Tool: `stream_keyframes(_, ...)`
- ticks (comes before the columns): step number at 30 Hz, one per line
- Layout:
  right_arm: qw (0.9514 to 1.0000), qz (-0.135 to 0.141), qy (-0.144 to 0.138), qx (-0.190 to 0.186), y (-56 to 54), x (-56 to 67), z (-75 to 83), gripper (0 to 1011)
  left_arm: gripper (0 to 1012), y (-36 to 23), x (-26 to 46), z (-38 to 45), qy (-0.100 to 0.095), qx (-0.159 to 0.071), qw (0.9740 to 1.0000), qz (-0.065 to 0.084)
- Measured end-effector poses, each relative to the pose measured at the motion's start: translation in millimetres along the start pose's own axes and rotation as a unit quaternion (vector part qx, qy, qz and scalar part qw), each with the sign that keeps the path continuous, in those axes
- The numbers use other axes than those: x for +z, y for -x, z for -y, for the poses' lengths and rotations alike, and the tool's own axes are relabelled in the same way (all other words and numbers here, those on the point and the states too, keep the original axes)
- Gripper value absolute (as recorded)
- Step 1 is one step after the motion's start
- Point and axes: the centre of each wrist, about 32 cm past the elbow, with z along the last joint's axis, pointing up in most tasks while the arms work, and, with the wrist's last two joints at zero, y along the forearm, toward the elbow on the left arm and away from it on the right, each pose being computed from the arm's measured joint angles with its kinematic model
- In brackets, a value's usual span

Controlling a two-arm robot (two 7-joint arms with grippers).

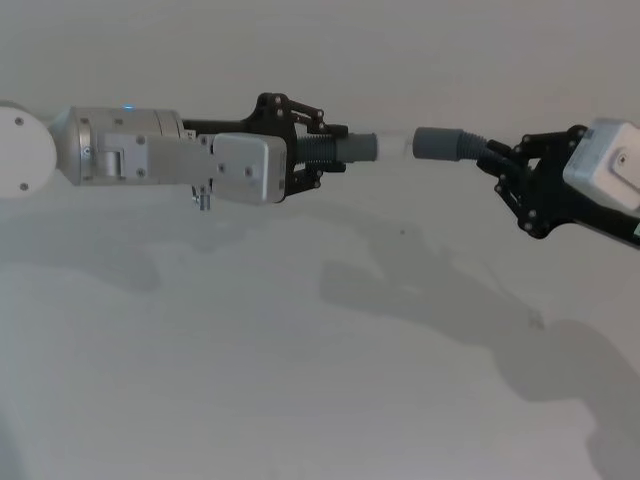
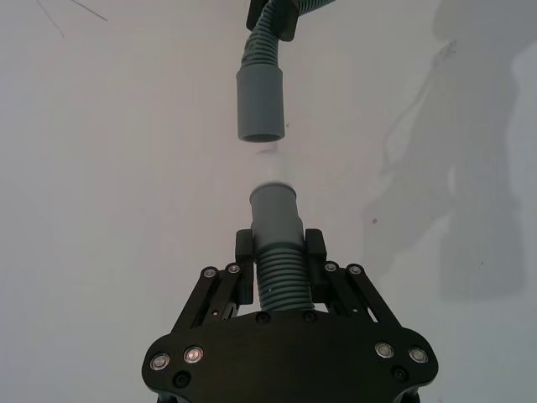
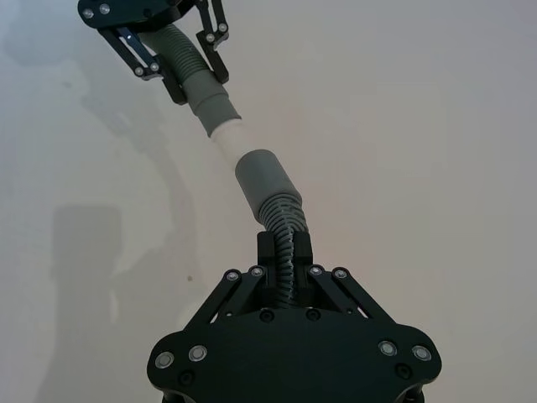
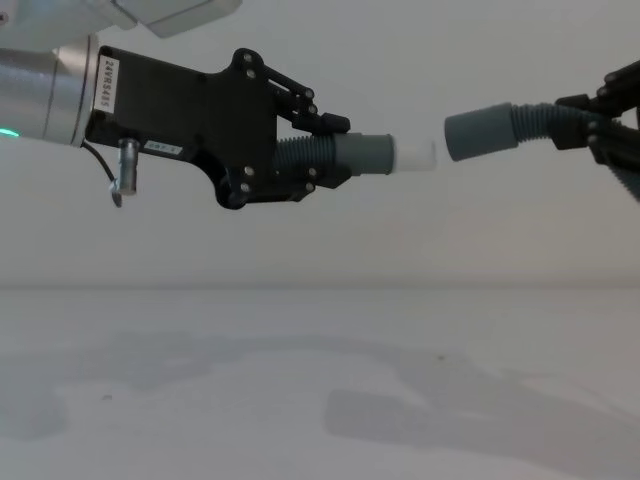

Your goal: Use both hands to pick up one end of the pipe from the table, align the ends, and insert them.

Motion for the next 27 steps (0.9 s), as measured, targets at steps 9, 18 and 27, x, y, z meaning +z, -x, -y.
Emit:
stream_keyframes(9,1.0,0.001,0.001,0.003,1.0,0.6,-5.9,122,347,0.0,0.0,0.0,0.0,0.0,1.0,0.0)
stream_keyframes(18,1.0,0.002,0.001,0.006,1.4,2.1,-11.4,122,347,0.0,0.0,0.0,0.0,0.0,1.0,0.0)
stream_keyframes(27,0.9999,0.001,0.003,0.014,1.5,3.4,-15.2,122,347,0.0,0.0,0.0,0.0,0.0,1.0,0.0)
